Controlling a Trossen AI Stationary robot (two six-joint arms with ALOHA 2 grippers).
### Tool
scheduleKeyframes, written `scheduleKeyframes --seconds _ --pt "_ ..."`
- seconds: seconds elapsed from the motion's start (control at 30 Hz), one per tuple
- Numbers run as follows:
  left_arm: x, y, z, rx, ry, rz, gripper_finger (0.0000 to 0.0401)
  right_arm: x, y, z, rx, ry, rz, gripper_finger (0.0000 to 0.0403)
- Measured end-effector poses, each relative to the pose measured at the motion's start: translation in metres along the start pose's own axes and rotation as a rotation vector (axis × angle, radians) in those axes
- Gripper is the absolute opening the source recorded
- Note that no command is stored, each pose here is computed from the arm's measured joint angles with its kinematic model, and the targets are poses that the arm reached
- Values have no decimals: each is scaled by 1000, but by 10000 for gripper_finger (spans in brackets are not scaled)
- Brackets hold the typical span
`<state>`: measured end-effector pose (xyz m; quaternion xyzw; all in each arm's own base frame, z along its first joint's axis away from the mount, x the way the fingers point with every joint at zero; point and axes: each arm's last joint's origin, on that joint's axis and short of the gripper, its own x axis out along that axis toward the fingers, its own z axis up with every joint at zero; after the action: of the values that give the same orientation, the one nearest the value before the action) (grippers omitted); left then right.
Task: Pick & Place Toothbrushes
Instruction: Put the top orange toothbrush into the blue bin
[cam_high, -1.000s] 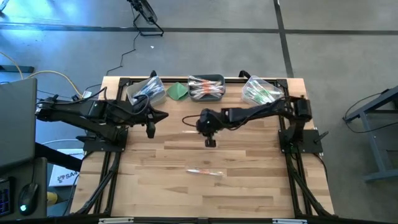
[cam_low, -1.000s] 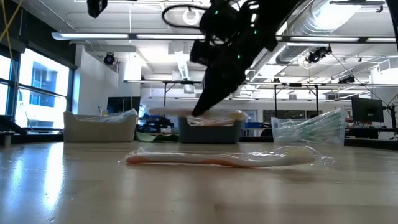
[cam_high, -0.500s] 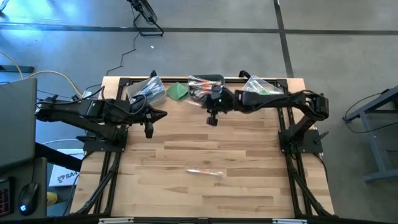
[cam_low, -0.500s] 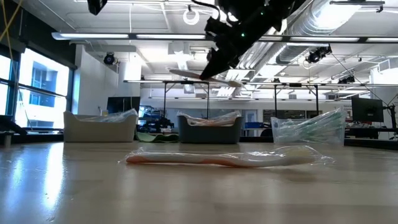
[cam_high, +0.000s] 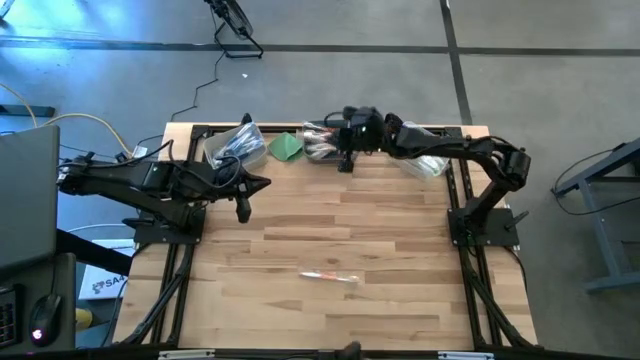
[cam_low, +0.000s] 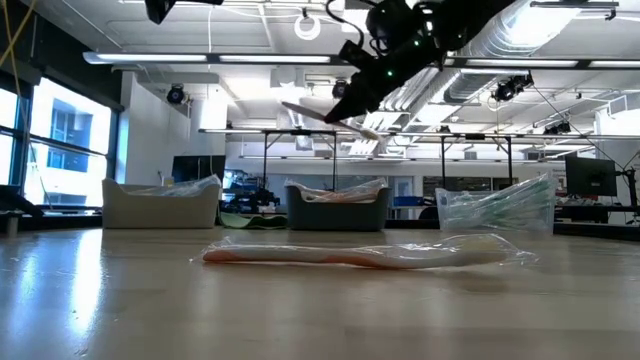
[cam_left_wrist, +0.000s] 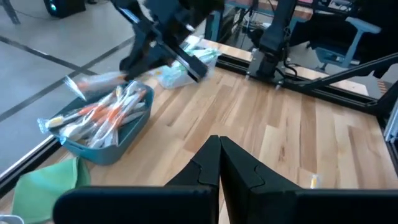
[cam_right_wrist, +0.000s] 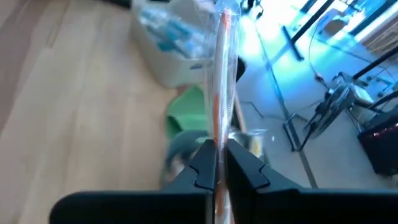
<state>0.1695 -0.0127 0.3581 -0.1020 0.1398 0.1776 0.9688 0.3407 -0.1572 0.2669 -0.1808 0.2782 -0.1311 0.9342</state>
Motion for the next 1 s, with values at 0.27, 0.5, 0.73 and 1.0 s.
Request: scheduleKeyframes --seconds 0.27,0.5,0.73,1.0 --pt "0 2 1 0 -30 90 0 8 -40 -23 24 -82 9 8" --pt "0 4 2 -2 -48 136 0 30 -55 -40 23 -73 44 8" --pt "0 4 2 -3 -52 144 0 64 -76 -48 14 -71 45 8" --pt "0 4 2 -3 -52 145 0 82 -88 -77 -27 3 107 8"
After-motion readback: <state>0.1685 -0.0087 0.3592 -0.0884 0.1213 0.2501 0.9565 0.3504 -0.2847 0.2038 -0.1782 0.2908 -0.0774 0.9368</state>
